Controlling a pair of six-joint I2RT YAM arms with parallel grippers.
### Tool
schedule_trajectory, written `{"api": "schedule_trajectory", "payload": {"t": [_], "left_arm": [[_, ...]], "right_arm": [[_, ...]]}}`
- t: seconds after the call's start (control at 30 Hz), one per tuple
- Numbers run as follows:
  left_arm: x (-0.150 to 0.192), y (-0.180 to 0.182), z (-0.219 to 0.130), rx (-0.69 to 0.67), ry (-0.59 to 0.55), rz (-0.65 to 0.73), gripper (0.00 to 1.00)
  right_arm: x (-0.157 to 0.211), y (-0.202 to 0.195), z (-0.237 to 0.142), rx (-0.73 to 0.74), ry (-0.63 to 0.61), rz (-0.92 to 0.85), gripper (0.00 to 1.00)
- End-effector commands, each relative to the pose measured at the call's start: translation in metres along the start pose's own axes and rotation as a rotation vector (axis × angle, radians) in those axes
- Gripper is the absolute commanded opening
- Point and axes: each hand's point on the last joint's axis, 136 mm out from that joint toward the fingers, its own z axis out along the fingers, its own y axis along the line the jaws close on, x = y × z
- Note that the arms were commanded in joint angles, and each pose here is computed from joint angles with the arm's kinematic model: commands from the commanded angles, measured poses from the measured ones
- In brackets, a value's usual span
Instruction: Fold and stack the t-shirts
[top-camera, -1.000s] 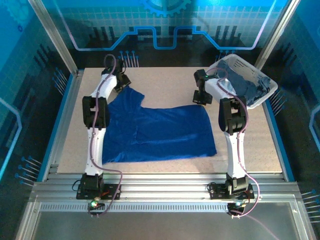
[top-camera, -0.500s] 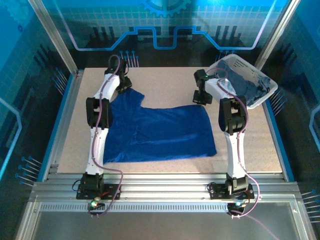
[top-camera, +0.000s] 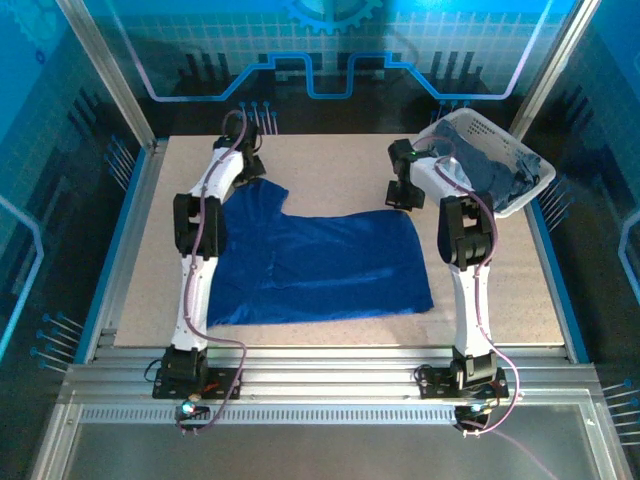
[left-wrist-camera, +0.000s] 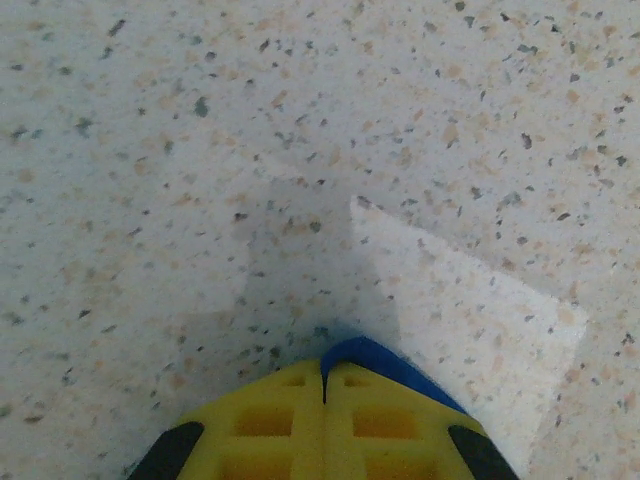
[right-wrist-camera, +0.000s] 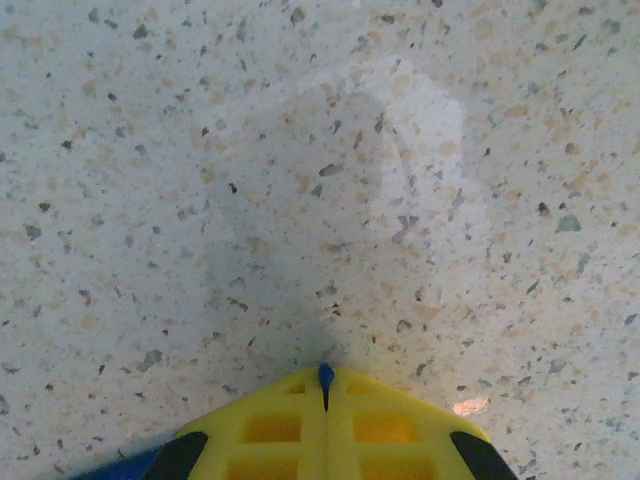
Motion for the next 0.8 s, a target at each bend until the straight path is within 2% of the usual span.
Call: {"api": "schedule_trajectory", "payload": {"t": [0.0, 0.1, 0.27, 0.5, 0.77], "left_arm": [[-0.033, -0.004, -0.083, 0.059, -0.148, -0.032, 0.0], [-0.019, 0.007, -0.119, 0.092, -0.17, -0.075, 0.0], [0.015, 0.028, -0.159, 0.145, -0.173, -0.085, 0.0], [0.056, 0.075, -0.213, 0.146, -0.211, -0.098, 0.0], [0.097, 0.116, -0.256, 0.126, -0.236, -0.112, 0.0]], "right_arm": [[0.0, 0.004, -0.021, -0.037, -0.017, -0.024, 0.0], [0.0, 0.003, -0.025, -0.042, -0.02, -0.029, 0.0], [0.003, 0.0, -0.034, -0.048, -0.037, -0.019, 0.0], [0.001, -0.005, -0.063, -0.065, -0.115, 0.005, 0.0], [0.024, -0.016, -0.083, -0.073, -0.131, 0.018, 0.0]]}}
